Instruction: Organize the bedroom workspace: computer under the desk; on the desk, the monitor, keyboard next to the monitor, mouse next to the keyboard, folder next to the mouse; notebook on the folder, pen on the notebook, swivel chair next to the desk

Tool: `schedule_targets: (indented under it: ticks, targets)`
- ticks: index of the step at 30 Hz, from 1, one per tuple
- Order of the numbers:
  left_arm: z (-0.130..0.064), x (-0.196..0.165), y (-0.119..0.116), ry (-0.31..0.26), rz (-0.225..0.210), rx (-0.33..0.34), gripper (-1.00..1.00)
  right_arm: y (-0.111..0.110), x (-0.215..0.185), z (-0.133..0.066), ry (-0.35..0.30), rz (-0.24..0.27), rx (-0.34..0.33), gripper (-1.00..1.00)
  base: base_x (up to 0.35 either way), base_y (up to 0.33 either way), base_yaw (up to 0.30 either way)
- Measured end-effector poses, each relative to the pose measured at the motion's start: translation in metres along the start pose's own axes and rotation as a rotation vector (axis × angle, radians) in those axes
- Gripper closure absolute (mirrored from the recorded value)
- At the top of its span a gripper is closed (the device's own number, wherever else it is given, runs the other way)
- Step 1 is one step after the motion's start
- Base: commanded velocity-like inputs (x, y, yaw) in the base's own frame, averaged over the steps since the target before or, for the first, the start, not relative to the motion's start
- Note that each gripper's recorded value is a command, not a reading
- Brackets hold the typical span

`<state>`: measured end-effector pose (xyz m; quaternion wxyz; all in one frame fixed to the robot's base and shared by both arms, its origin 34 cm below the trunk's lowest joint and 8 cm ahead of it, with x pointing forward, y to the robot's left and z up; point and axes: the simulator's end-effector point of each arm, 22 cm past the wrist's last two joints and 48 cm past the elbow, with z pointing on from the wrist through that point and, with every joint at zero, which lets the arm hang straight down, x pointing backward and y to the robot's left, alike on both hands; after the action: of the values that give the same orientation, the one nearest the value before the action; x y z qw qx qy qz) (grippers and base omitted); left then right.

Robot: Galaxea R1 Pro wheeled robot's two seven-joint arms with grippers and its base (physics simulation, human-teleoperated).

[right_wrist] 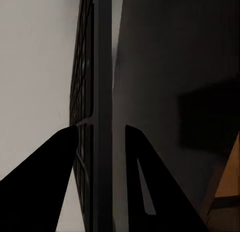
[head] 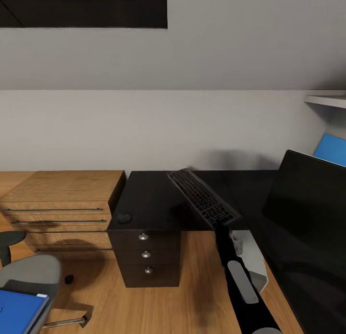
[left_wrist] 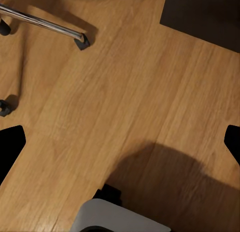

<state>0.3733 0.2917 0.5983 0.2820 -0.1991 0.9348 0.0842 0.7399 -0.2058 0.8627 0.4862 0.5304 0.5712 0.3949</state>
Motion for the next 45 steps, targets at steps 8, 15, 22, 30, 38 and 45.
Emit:
schedule_targets:
  ticks: [8,15,22,30,38,45]
  targets:
    - [0.0,0.001,-0.001,0.001,0.0,0.002,-1.0,-0.045,-0.045,-0.007,-0.179,0.067,0.107,1.0,0.001,0.0,0.0]
    - [-0.002,0.002,-0.008,0.001,0.012,0.016,-1.0,-0.073,-0.078,-0.025,-0.381,0.071,0.179,1.0,0.01,0.038,0.0]
    - [-0.002,0.002,-0.009,0.002,0.013,0.019,-1.0,-0.077,-0.071,-0.028,-0.392,0.027,0.188,1.0,0.035,0.136,0.0]
    - [-0.002,0.003,-0.01,0.002,0.013,0.02,-1.0,-0.092,-0.075,-0.037,-0.442,-0.07,0.2,1.0,0.001,0.004,0.0]
    - [-0.002,0.001,-0.01,-0.004,0.026,0.02,-1.0,-0.091,-0.077,-0.037,-0.444,-0.064,0.202,1.0,0.15,0.0,0.0]
    - [-0.002,0.005,-0.009,0.002,0.033,0.019,-1.0,-0.092,-0.077,-0.037,-0.447,-0.06,0.204,1.0,0.09,0.0,0.0]
